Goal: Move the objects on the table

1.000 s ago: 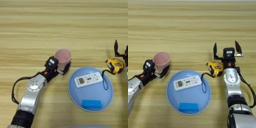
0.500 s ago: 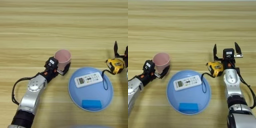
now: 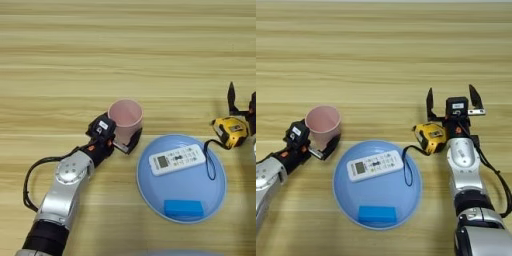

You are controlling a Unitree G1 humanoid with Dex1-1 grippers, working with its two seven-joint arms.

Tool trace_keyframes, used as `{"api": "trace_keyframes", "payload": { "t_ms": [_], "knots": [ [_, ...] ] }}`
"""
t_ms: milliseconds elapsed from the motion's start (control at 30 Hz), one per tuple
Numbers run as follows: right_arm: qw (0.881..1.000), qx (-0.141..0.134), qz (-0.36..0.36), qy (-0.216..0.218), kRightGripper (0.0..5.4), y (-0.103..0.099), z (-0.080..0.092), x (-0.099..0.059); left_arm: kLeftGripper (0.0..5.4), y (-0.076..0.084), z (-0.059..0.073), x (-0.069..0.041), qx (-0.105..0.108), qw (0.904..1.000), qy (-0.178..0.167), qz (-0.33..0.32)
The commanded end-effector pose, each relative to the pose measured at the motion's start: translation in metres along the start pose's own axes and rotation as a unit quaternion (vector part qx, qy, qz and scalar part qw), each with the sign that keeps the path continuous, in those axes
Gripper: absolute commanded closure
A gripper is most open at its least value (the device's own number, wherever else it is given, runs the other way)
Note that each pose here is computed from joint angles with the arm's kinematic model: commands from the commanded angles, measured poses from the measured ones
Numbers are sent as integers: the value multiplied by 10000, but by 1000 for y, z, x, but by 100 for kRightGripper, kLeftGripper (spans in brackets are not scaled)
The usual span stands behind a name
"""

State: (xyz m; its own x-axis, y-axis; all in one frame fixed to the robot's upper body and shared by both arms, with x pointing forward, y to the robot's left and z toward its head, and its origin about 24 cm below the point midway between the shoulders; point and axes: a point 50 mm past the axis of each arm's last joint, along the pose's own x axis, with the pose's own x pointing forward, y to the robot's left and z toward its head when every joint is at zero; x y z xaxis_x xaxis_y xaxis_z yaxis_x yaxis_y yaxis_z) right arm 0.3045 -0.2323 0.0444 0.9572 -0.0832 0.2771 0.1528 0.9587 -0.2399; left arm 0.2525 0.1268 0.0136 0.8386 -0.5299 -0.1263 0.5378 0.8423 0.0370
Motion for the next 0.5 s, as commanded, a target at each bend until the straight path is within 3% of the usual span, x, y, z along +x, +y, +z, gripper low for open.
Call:
{"api": "trace_keyframes", "payload": {
  "t_ms": [33, 200, 500],
  "knots": [
    [9999, -21, 29, -124, 0, 1, 5, 5, 2, 0, 0, 1, 58, 10000, 4, 3],
    [9999, -25, 30, -129, 0, 1, 5, 5, 2, 0, 0, -1, 73, 10000, 13, 1],
    [9999, -35, 49, -147, 0, 2, 5, 6, 2, 3, 4, -14, 77, 10000, -29, 23]
  ]
}}
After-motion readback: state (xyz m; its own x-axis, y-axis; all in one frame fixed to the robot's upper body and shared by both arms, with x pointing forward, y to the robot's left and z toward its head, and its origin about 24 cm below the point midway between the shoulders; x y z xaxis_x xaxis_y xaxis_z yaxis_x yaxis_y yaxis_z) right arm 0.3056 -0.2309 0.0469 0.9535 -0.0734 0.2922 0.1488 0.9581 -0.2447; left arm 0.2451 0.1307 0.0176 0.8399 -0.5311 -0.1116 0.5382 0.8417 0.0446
